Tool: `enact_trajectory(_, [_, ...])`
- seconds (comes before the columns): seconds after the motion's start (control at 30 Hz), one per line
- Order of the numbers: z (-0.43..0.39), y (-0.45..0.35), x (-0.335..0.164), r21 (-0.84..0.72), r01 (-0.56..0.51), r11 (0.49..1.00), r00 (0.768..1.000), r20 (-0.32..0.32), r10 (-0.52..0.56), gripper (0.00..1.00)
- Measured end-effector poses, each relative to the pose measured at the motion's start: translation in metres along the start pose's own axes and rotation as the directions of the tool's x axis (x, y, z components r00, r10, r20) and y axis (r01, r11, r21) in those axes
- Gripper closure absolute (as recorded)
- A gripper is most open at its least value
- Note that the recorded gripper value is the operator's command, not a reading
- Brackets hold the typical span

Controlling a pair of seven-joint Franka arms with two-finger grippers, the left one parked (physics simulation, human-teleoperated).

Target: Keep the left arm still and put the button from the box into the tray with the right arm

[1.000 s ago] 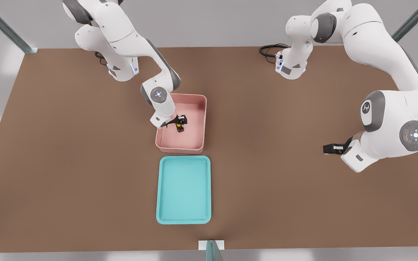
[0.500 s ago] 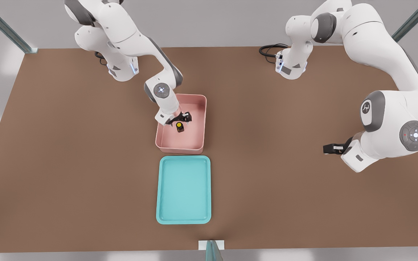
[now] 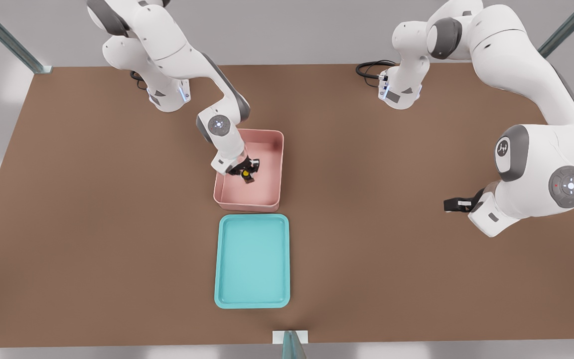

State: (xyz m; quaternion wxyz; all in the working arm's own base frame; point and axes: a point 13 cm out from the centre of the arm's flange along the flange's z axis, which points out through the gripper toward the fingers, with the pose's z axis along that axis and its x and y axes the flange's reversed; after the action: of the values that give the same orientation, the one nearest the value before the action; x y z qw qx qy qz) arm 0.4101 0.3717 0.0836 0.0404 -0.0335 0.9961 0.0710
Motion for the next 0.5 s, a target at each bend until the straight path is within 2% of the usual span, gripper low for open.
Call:
enact_trajectory(0.2, [-0.050,0.029,-0.049,-0.047,-0.011,0.999,0.999,0.044,0.013,0.54])
enact_trajectory(0.3, [-0.104,0.034,-0.112,-0.078,-0.045,0.996,0.995,0.085,0.052,0.54])
enact_trajectory(0.4, [-0.141,0.002,-0.168,-0.083,-0.103,0.991,0.989,0.101,0.111,0.55])
enact_trajectory(0.5, [-0.146,0.006,-0.233,-0.093,-0.103,0.990,0.986,0.121,0.114,0.55])
